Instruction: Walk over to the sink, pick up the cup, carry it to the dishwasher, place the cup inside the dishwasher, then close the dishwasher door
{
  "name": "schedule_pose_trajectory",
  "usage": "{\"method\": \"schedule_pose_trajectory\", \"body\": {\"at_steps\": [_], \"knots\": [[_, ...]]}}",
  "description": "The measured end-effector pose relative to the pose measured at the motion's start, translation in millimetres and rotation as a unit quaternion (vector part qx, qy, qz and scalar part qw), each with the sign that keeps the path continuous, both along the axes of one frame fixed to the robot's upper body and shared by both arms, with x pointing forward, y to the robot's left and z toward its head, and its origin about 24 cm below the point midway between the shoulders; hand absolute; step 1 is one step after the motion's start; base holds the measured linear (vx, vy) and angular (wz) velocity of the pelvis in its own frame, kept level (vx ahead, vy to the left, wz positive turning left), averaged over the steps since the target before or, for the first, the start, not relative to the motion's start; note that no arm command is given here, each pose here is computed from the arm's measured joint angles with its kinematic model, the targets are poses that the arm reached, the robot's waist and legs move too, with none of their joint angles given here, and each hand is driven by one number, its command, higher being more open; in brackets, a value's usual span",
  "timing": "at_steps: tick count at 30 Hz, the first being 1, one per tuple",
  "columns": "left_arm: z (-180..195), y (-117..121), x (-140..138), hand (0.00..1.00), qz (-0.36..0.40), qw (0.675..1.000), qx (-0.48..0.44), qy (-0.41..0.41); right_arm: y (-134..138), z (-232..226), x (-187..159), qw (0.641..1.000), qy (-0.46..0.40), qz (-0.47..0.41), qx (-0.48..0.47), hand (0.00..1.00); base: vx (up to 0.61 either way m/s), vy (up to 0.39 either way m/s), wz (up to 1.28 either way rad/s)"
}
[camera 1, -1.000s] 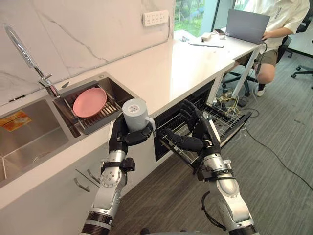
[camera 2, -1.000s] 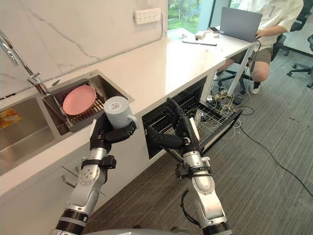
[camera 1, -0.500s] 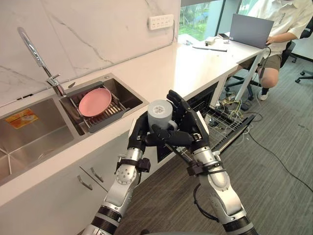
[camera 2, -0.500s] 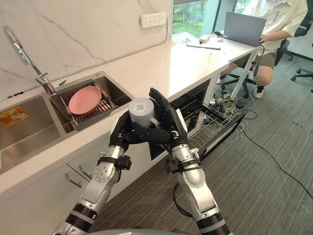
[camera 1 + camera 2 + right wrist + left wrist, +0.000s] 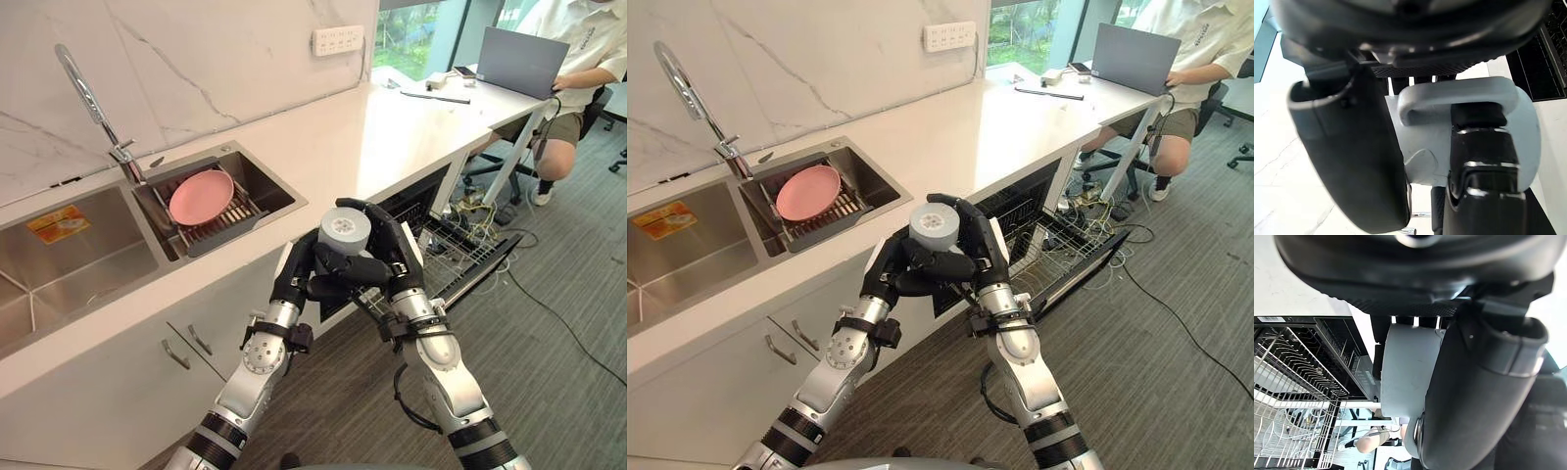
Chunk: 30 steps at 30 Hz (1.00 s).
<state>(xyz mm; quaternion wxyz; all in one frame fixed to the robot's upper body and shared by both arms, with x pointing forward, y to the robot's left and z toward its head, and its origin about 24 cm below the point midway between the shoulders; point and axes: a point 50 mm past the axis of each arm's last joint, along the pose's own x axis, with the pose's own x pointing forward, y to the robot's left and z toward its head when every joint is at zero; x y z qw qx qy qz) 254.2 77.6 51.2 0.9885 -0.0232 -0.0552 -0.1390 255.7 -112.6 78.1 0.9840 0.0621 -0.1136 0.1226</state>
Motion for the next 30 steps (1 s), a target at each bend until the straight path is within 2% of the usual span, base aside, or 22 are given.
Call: {"method": "schedule_pose_trajectory", "body": {"at_steps": [1,20,23,28,30], "knots": [[0.1,-0.1,0.0,0.90,0.000,1.000,0.000,0.000,0.1,0.3,0.0,1.000,-0.001,0.000,0.001,0.30,-0.02,-0.004,0.04],[14.9,-5.5,0.2,0.90,0.015,0.997,-0.070,-0.010,-7.2,16.1,0.9,0.997,-0.047,-0.068,0.007,0.30,-0.01,0.001,0.00],[14.9,2.6,-3.9,0.90,0.029,0.996,-0.078,-0.012,-23.8,15.4,1.6,0.992,-0.045,-0.116,0.008,0.30,0.00,0.000,0.00],[7.5,30.2,-3.7,0.90,0.088,0.990,-0.109,0.009,-58.3,14.3,-3.0,0.977,-0.042,-0.208,0.015,0.30,0.00,0.000,0.00],[4.6,33.6,-5.4,0.90,0.094,0.989,-0.113,0.015,-63.6,15.7,-3.6,0.974,-0.044,-0.223,0.014,0.30,0.00,0.000,0.00]]}}
